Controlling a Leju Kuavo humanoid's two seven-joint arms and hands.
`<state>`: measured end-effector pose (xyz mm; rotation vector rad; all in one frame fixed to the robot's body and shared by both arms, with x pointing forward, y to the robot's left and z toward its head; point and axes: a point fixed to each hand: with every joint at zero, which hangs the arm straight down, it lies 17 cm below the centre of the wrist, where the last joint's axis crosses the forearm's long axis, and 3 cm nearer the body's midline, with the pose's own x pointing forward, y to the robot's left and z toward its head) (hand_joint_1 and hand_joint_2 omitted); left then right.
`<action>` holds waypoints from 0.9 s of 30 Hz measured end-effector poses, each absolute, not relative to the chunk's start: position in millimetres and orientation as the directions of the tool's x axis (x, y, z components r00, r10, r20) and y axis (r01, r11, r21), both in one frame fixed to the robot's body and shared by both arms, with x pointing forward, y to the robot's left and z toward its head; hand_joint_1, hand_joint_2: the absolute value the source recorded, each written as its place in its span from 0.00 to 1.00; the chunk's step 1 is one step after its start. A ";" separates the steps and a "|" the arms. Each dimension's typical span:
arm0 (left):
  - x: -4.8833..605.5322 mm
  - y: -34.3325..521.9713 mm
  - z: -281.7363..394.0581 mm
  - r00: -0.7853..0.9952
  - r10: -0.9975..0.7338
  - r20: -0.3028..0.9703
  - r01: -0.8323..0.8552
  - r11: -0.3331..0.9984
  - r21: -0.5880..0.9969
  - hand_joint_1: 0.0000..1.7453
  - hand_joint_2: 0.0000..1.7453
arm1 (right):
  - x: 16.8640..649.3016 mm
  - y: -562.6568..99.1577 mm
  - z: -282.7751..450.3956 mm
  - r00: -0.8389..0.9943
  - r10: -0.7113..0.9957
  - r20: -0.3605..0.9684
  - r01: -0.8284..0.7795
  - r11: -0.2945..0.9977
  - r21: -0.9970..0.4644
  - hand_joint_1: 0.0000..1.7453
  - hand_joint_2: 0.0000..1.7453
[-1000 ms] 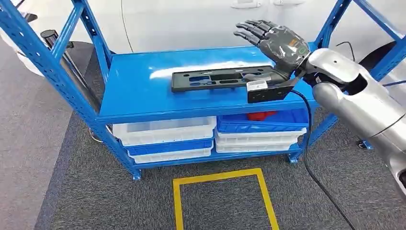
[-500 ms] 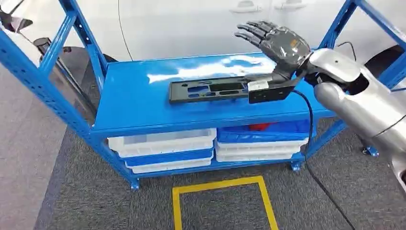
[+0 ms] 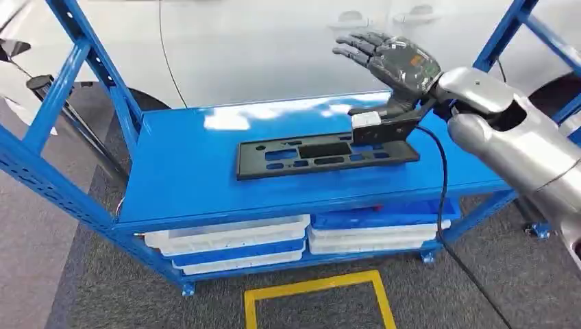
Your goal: Take the parts from the cabinet and place them on the table.
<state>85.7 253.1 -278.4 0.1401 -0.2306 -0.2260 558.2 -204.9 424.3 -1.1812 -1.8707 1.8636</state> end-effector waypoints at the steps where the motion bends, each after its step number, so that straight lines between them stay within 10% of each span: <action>1: 88.4 251.5 -277.9 0.948 -0.237 0.215 0.205 0.965 0.162 0.00 0.00 | 557.8 -204.3 428.7 -0.640 0.678 -0.361 0.367 -0.143 -0.919 0.00 0.00; 27: 92.5 249.6 -277.2 0.949 -0.225 0.219 0.195 0.969 0.152 0.00 0.00 | 573.1 -210.7 362.6 -0.667 0.654 -0.358 0.119 -0.380 -0.917 0.00 0.00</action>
